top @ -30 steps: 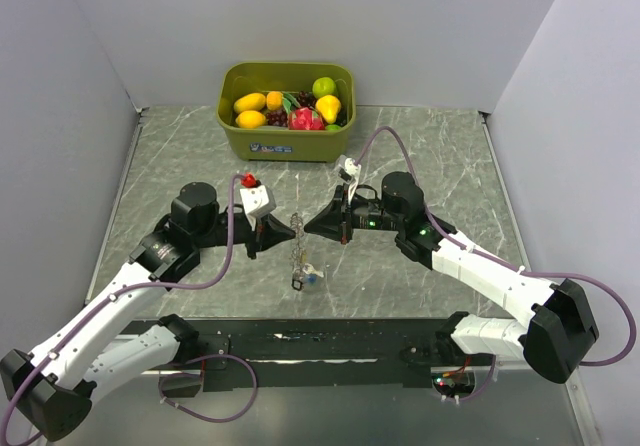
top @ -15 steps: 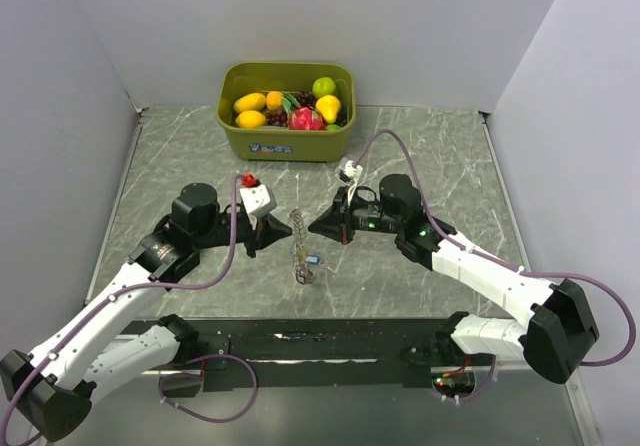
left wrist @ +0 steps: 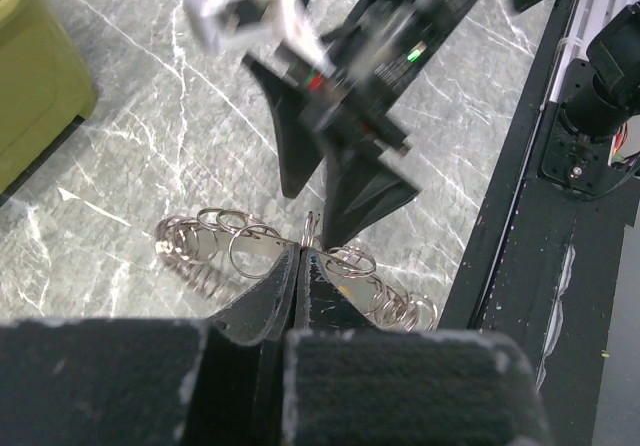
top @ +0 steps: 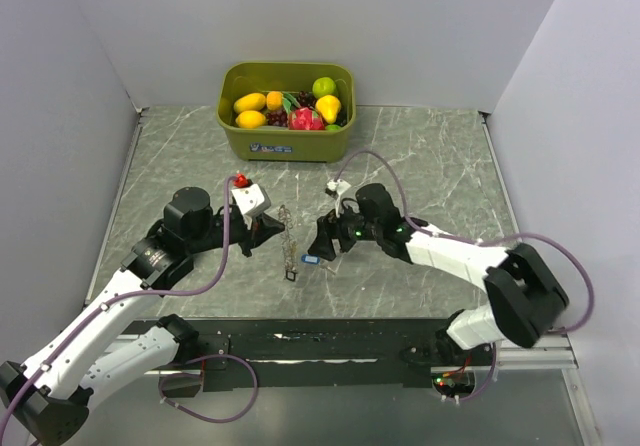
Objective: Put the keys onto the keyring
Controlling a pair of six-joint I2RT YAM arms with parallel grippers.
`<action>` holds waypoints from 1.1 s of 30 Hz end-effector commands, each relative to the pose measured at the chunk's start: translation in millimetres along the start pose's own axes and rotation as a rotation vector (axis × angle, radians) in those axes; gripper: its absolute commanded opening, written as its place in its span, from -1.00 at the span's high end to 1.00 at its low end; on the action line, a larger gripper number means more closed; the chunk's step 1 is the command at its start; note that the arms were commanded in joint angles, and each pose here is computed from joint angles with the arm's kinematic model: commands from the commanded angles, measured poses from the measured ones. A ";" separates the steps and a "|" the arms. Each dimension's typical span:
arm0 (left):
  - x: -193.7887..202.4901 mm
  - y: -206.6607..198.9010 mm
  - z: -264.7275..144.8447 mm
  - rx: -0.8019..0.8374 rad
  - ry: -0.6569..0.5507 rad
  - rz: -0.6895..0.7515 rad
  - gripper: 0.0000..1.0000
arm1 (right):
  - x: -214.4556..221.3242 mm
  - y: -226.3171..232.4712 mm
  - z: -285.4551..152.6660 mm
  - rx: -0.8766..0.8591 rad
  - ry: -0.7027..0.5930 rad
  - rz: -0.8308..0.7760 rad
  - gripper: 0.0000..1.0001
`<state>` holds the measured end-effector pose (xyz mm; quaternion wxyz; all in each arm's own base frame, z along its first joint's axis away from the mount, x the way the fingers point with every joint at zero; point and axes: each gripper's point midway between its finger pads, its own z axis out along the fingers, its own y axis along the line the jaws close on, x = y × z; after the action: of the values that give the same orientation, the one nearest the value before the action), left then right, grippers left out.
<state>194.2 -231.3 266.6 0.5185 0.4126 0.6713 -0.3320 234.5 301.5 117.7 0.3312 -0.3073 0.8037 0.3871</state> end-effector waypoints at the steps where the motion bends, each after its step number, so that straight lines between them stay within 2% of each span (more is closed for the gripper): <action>1: -20.9 1.6 -4.1 -0.007 -0.070 0.052 0.98 | 10.1 -20.6 15.9 0.000 0.036 0.052 -0.64; 5: -20.3 0.4 -4.3 0.001 -0.069 0.051 0.98 | 32.0 -37.9 29.4 0.005 0.131 0.162 -0.54; 12: -18.8 -0.5 -2.3 0.021 -0.057 0.049 0.98 | 42.4 -42.3 40.6 -0.050 0.187 0.230 -0.35; 19: -18.8 0.2 -2.2 0.023 -0.057 0.046 0.98 | 51.2 -40.5 45.6 -0.074 0.235 0.270 -0.01; 26: -19.6 0.6 -2.1 0.028 -0.059 0.045 0.98 | 60.2 -41.7 42.3 -0.060 0.263 0.289 0.06; 33: -19.3 1.6 -0.8 0.032 -0.054 0.042 0.98 | 63.0 -38.7 39.3 -0.067 0.269 0.297 0.24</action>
<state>194.3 -229.6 259.9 0.5041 0.4149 0.6778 -0.3381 237.3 296.7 26.2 0.1476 -0.2410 0.8695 0.4051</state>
